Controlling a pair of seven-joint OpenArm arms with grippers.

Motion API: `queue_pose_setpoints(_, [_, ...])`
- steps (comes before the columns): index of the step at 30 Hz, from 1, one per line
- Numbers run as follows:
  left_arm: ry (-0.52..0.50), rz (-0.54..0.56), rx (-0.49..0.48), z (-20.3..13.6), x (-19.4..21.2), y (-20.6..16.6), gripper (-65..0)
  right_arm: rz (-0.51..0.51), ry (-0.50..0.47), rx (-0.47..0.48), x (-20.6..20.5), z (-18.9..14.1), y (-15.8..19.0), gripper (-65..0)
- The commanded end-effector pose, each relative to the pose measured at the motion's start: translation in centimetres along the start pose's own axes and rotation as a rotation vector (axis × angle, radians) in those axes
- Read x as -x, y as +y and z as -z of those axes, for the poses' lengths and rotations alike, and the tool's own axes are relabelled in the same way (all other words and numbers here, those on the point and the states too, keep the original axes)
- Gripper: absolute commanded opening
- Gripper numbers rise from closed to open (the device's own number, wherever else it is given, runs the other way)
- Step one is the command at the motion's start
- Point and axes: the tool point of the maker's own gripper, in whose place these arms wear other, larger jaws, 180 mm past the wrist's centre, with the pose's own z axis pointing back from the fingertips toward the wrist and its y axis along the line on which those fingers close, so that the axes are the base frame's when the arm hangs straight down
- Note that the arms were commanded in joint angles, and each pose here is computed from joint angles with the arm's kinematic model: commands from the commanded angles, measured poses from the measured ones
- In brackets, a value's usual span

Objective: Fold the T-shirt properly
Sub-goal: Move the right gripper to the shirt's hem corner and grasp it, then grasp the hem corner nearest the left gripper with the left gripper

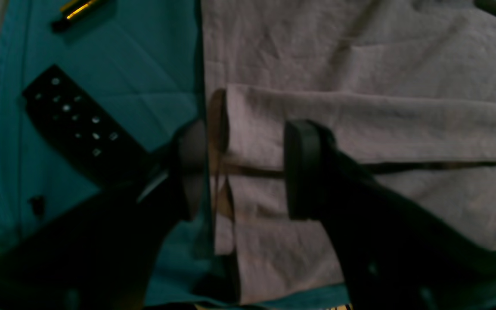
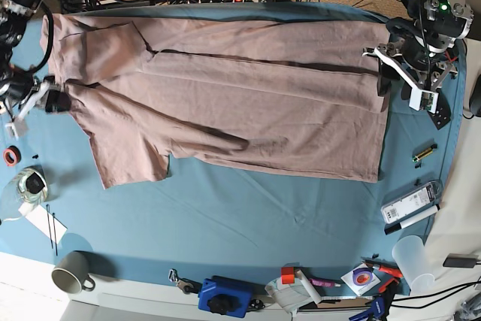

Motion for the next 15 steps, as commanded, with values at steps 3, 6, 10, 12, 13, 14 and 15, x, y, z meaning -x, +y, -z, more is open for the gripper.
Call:
queue_pose_setpoints(3, [-0.043, 0.013, 0.002, -0.4, -1.1, 0.0, -35.4, -0.066, -0.186, 0.096, -6.4, -1.6, -1.7, -43.8])
queue_pose_setpoints(6, [-0.041, 0.014, 0.001, -0.4, -1.1, 0.0, -35.4, -0.027, -0.244, 0.106, -8.8, -0.8, -2.9, -43.8])
queue_pose_setpoints(10, [-0.041, 0.013, 0.001, -0.4, -1.1, 0.0, -35.4, 0.096, -0.263, 0.058, -9.7, 2.0, -4.4, -43.8])
queue_pose_setpoints(12, [-0.041, 0.013, 0.001, -0.4, -1.1, 0.0, -35.4, 0.143, -0.240, 0.037, -9.5, 3.8, -4.8, -43.8])
queue_pose_setpoints(13, [-0.041, 0.013, 0.001, -0.4, -1.1, 0.0, -35.4, 0.165, -0.225, 0.022, -9.4, 4.7, -4.8, -43.8])
queue_pose_setpoints(14, [-0.041, 0.013, 0.001, -0.4, -1.1, 0.0, -35.4, 0.180, -0.210, 0.005, -9.4, 5.6, -4.5, -43.8])
queue_pose_setpoints(15, [-0.041, 0.013, 0.001, -0.4, -1.1, 0.0, -35.4, 0.190, -0.192, -0.011, -9.4, 6.4, -4.2, -43.8])
